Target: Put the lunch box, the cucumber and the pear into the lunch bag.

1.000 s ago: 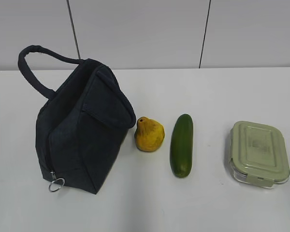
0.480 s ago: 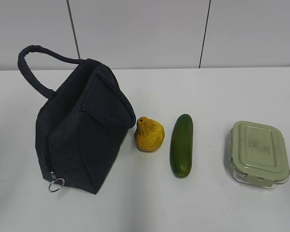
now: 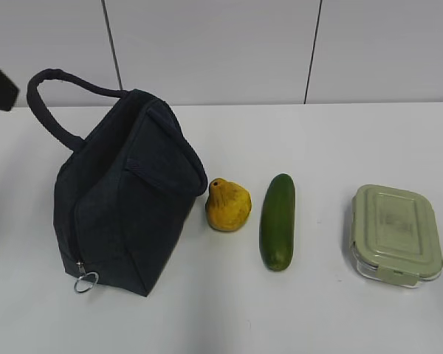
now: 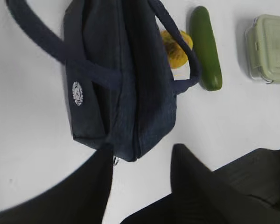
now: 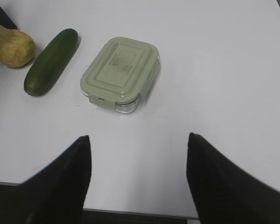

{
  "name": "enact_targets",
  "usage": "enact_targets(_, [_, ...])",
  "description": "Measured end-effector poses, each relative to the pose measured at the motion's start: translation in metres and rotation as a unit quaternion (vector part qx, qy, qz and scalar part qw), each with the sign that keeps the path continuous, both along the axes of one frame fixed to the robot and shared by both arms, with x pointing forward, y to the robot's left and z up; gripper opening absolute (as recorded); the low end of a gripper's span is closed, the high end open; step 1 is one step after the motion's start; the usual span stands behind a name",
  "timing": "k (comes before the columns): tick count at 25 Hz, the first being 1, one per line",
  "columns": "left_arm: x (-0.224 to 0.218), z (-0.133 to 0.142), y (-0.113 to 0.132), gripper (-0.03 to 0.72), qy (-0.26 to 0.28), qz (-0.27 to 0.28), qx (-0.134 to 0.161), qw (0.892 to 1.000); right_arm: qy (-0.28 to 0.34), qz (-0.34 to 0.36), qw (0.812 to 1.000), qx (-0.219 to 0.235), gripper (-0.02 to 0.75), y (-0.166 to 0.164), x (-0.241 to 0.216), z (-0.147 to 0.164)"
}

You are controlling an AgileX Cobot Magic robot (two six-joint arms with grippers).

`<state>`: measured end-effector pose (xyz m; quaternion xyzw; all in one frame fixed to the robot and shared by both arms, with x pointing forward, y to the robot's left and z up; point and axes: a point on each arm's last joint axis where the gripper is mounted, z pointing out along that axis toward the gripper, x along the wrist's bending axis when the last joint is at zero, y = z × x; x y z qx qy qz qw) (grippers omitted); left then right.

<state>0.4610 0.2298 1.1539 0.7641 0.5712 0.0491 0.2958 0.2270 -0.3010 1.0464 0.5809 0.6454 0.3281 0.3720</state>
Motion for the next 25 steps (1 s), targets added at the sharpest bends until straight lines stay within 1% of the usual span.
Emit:
enact_targets(4, [0.039, -0.003, -0.023, 0.390, 0.010, -0.035, 0.037, 0.999, 0.000, 0.000, 1.000, 0.000, 0.475, 0.000, 0.000, 0.000])
enact_targets(7, [0.065, -0.009, -0.038, 0.425, 0.017, -0.055, 0.062, 0.996, 0.000, 0.000, 1.000, 0.000, 0.475, 0.000, 0.000, 0.000])
enact_targets(11, [0.098, -0.024, -0.054, 0.433, 0.034, -0.065, 0.074, 0.995, 0.000, 0.000, 1.000, 0.000, 0.474, 0.000, 0.000, 0.000])
enact_targets(15, [0.122, -0.042, -0.062, 0.435, 0.056, -0.067, 0.082, 0.993, 0.000, 0.000, 1.000, 0.000, 0.474, 0.000, 0.000, 0.000])
enact_targets(25, [0.141, -0.074, -0.065, 0.435, 0.092, -0.069, 0.108, 0.987, 0.000, 0.000, 1.000, 0.000, 0.475, 0.000, 0.000, 0.000])
